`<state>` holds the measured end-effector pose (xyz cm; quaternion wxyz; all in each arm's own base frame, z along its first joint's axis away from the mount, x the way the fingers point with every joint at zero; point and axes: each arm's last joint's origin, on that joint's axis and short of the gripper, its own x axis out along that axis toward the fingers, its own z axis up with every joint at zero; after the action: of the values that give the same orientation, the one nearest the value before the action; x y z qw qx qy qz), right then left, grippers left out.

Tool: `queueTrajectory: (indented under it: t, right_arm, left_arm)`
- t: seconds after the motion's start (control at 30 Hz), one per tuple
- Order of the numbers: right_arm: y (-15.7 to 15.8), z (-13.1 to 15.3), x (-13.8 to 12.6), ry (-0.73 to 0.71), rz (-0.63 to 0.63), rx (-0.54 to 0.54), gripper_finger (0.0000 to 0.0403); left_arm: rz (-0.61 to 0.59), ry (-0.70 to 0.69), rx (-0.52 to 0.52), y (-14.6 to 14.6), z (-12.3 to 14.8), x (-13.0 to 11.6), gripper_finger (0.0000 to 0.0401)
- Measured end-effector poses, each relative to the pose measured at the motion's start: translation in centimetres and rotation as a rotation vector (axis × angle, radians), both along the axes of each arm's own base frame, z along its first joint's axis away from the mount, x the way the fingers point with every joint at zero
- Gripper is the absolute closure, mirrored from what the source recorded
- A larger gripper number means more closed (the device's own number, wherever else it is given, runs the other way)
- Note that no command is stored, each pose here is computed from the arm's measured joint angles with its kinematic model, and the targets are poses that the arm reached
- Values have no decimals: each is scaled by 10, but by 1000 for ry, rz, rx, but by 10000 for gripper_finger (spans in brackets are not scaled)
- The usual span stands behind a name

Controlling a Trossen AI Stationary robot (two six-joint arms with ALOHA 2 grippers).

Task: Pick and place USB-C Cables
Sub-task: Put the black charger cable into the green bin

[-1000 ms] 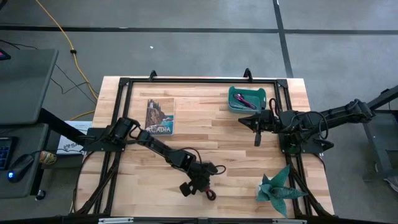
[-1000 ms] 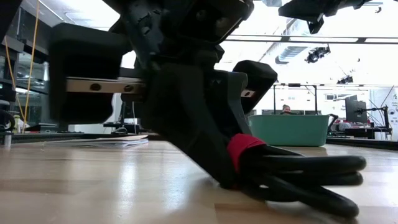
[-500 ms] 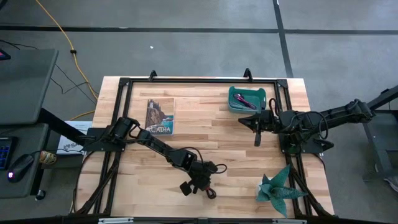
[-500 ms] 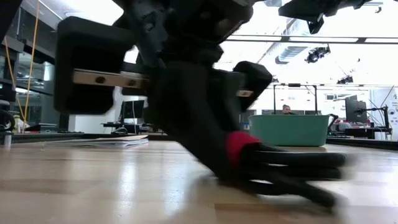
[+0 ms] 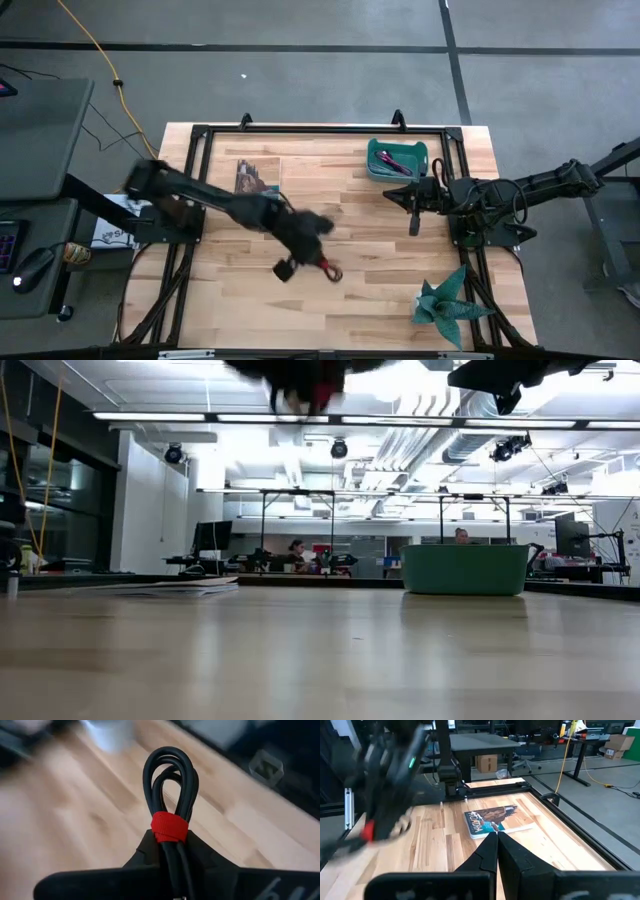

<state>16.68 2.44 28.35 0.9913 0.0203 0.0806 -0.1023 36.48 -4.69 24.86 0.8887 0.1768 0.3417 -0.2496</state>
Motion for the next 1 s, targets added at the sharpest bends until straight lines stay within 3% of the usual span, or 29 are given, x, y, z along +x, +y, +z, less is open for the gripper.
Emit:
queueTrajectory:
  t: [0.1,0.27,0.53,0.73,1.0]
  right_arm:
    - [0,0,0,0,0,0,403]
    - [0,0,0,4,1,-9,403]
    - [0,2,0,-16,1,-6,403]
    - [0,2,0,-21,1,-6,403]
    - [0,2,0,-21,1,-6,403]
  left_arm:
    - [59,-163,-19,22,29,-28,392]
    - [201,-429,-88,53,55,-82,392]
    - [532,-831,-233,76,47,-145,391]
    - [647,-950,-345,80,21,-158,389]
    - [672,-975,-384,81,20,-157,388]
